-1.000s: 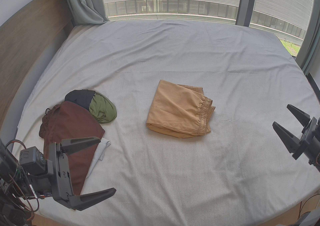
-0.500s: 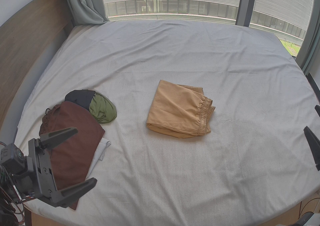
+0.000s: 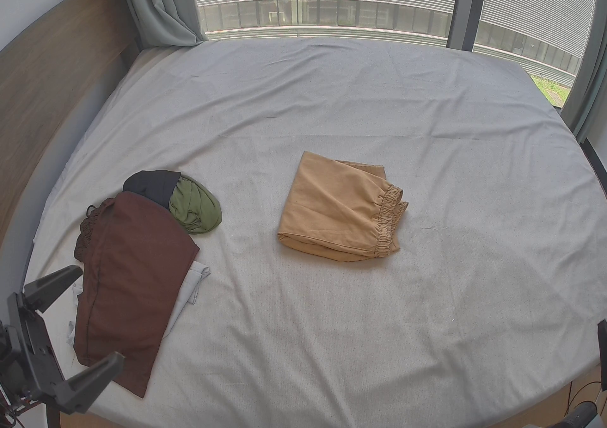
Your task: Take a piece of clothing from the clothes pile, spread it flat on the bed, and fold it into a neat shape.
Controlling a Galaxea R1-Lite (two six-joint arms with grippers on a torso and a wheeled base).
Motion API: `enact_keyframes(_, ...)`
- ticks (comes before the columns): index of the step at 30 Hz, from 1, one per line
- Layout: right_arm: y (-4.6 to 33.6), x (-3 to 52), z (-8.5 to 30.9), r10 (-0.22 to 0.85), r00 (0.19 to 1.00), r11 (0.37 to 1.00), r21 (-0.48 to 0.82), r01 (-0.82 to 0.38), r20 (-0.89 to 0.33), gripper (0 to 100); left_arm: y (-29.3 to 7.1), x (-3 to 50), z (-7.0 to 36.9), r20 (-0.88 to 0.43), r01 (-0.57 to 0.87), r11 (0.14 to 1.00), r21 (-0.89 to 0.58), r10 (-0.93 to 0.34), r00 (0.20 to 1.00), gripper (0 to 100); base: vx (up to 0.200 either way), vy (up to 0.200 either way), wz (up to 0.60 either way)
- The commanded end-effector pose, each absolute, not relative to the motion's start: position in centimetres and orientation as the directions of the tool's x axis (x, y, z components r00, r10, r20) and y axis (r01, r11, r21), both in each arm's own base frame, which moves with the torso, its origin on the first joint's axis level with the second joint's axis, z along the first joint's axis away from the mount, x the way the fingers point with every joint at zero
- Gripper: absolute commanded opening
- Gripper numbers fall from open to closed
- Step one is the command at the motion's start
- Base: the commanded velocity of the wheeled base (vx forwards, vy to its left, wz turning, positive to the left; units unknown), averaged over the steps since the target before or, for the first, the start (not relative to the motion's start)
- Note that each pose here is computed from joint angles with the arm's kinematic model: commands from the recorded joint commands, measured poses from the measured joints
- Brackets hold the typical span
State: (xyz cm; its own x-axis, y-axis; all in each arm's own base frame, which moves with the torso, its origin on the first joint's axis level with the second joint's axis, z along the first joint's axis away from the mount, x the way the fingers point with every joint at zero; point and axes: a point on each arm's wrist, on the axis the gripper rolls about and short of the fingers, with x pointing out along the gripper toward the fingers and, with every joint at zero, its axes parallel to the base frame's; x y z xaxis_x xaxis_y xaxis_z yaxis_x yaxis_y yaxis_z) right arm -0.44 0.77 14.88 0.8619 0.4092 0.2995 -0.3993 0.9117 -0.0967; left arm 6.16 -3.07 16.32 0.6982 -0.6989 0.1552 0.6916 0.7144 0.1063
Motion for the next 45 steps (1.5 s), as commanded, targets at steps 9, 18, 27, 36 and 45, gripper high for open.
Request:
enact_keyframes(9, 0.7, -2.6, 11.9, 0.39, 0.858, 0.918, -0.064, -0.392, 0.335, 100, -0.9, -0.3, 13.7, 0.253, 0.57, 0.811, 0.129, -0.583, 0.772, 100, 0.0, 0.0, 0.0)
enact_keyframes(18, 0.3, -2.3, 8.5, 0.151, 0.985, 0.988, -0.049, -0.148, 0.083, 100, -0.5, -2.1, 11.0, 0.22, 0.495, 0.866, 0.075, -0.498, 0.839, 100, 0.0, 0.0, 0.0)
enact_keyframes(27, 0.0, -2.2, 8.1, 0.014, 0.999, 0.999, -0.034, -0.012, 0.051, 100, -0.5, -2.0, 10.8, 0.2, 0.424, 0.904, 0.048, -0.425, 0.883, 100, 0.0, 0.0, 0.0)
enact_keyframes(36, 0.0, -2.2, 7.6, 0.002, 1.0, 1.0, -0.017, -0.002, -0.008, 100, -0.7, -2.4, 8.5, 0.092, 0.288, 0.957, 0.033, -0.29, 0.952, 100, 0.0, 0.0, 0.0)
enact_keyframes(45, 0.0, -2.2, 7.6, 0.002, 1.0, 1.0, -0.015, -0.002, -0.009, 100, -0.5, -2.4, 8.4, 0.078, 0.22, 0.975, 0.03, -0.222, 0.972, 100, 0.0, 0.0, 0.0)
